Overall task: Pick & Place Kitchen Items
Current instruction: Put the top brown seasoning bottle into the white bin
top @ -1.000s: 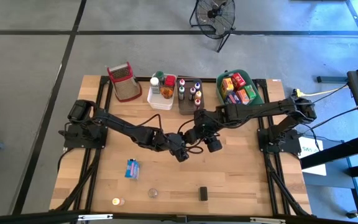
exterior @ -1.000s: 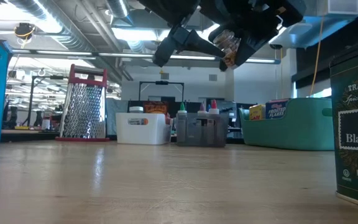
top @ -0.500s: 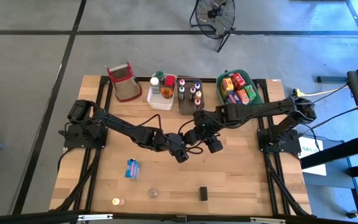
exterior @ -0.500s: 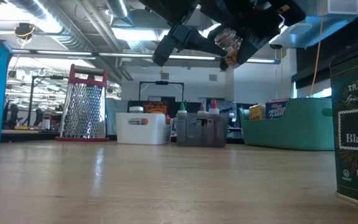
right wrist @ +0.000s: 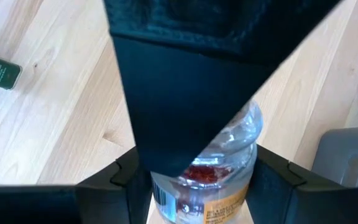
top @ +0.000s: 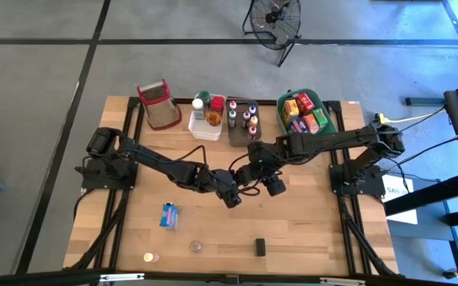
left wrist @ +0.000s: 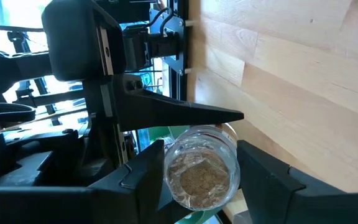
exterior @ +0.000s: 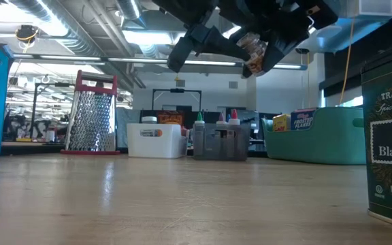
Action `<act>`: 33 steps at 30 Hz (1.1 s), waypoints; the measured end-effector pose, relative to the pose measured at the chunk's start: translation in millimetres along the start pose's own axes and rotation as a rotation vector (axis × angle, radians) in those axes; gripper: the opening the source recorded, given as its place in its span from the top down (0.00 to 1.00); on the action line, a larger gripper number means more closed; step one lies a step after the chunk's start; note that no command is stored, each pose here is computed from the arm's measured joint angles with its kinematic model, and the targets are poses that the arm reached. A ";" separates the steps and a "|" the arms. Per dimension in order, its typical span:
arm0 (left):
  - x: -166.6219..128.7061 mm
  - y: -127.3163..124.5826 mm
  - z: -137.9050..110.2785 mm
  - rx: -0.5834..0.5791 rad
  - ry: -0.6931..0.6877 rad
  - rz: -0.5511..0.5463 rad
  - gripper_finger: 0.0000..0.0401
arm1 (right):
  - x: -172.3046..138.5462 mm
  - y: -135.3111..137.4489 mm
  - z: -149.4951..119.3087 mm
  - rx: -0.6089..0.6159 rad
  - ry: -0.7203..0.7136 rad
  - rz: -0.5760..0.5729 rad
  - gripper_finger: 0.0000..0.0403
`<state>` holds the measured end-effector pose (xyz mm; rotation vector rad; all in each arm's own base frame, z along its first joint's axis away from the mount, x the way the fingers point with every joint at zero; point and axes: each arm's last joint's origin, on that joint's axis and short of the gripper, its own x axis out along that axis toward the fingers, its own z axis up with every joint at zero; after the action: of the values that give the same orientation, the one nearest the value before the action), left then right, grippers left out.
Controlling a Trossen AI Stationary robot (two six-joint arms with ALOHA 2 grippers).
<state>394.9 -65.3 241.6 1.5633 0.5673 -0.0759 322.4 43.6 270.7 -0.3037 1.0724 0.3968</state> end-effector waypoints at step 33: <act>-1.7 -0.7 2.3 0.005 0.050 0.004 0.93 | -1.1 -1.4 -1.8 0.005 0.039 -0.061 0.50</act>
<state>393.9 -68.0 241.4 1.5748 0.6041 -0.0352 321.2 41.4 270.9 -0.3407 1.0993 0.3345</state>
